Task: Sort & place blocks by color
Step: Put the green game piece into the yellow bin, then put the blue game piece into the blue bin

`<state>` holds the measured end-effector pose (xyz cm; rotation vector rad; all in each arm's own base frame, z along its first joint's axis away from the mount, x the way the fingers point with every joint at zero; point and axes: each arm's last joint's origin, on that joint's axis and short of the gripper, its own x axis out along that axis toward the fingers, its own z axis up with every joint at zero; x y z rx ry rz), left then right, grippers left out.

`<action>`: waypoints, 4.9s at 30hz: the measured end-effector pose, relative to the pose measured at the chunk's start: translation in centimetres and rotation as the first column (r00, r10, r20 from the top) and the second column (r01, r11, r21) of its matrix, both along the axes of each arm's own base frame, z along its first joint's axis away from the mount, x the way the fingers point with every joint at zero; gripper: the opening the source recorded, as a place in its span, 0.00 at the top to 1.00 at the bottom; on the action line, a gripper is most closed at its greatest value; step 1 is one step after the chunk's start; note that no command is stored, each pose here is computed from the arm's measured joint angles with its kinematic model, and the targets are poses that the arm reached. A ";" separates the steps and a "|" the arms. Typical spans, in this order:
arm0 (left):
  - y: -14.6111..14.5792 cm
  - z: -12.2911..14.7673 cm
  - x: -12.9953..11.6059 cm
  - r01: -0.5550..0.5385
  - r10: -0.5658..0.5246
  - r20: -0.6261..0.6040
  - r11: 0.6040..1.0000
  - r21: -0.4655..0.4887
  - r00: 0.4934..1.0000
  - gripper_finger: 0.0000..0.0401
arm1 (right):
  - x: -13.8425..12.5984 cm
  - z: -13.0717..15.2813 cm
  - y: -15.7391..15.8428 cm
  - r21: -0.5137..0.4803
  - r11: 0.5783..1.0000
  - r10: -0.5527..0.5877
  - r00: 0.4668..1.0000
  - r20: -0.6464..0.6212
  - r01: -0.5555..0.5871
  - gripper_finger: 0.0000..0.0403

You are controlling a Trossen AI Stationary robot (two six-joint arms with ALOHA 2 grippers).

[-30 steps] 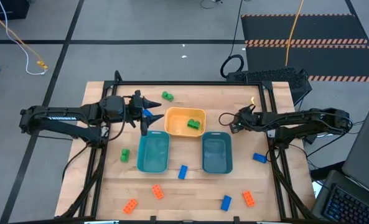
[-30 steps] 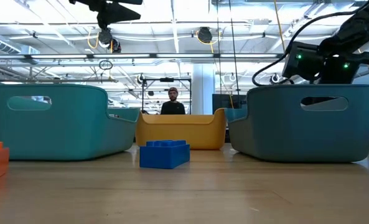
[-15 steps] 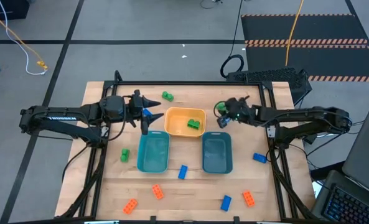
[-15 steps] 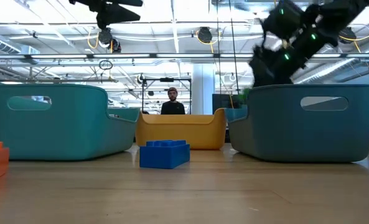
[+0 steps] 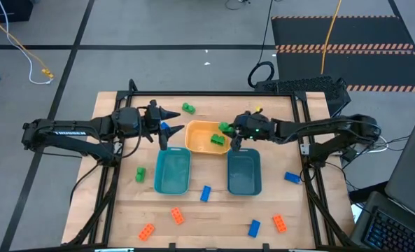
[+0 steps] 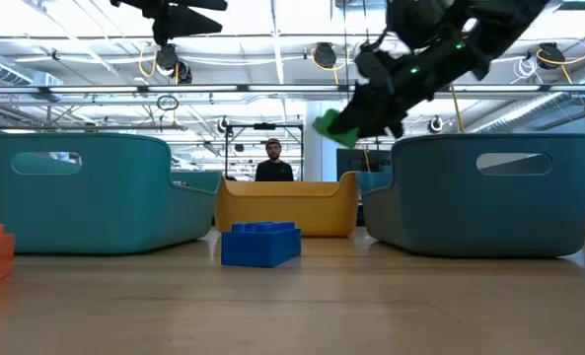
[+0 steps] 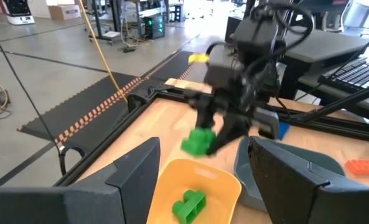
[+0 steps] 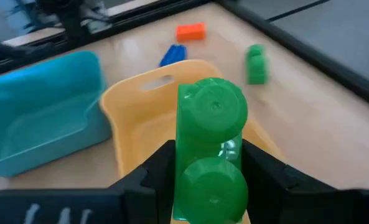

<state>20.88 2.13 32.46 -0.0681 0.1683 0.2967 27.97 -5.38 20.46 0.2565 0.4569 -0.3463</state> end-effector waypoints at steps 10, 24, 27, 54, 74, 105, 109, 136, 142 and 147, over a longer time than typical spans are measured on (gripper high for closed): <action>0.0 0.1 0.1 -0.001 0.001 0.013 1.000 -0.004 1.000 0.39 | 2.9 -1.5 1.0 0.029 0.997 0.079 0.995 -0.060 -0.078 0.67; -0.1 0.1 0.1 0.005 -0.005 0.010 1.000 0.003 1.000 0.39 | 3.0 -0.8 1.2 -0.018 0.999 0.049 0.999 -0.012 -0.049 0.68; -0.1 0.1 0.1 0.005 -0.005 0.013 1.000 0.003 1.000 0.39 | 3.1 -0.6 1.4 -0.018 0.998 0.053 0.999 0.010 -0.053 0.68; 1.9 0.4 -0.1 -0.059 0.058 0.028 0.996 0.065 0.998 0.39 | 3.1 -0.8 1.8 -0.185 0.967 0.161 0.984 -0.075 -0.172 0.68; 1.4 -6.5 4.8 -0.070 0.026 -0.296 0.988 -0.138 0.955 0.39 | 2.6 -1.6 1.8 -0.195 0.970 0.132 0.987 -0.093 -0.148 0.67; -1.6 -5.5 5.2 0.020 -0.048 -0.211 0.991 -0.129 0.976 0.39 | 2.5 -1.7 1.8 -0.188 0.972 0.129 0.989 -0.071 -0.140 0.67; -1.6 -5.3 5.2 0.025 -0.049 -0.197 0.992 -0.123 0.979 0.39 | 2.5 -1.7 1.8 -0.188 0.972 0.129 0.989 -0.071 -0.140 0.67; -1.9 -5.4 5.1 0.033 -0.060 -0.204 0.990 -0.134 0.977 0.39 | 2.6 -1.2 1.8 -0.210 0.968 0.134 0.990 -0.037 -0.139 0.34; -1.9 -5.4 5.1 0.033 -0.060 -0.208 0.991 -0.132 0.976 0.39 | 0.5 2.1 1.8 -0.267 0.960 0.085 0.996 -0.013 -0.086 0.35; -1.9 -5.5 5.1 0.033 -0.060 -0.211 0.991 -0.131 0.976 0.39 | -3.5 4.7 2.1 -0.216 0.976 0.009 0.997 -0.076 -0.025 0.38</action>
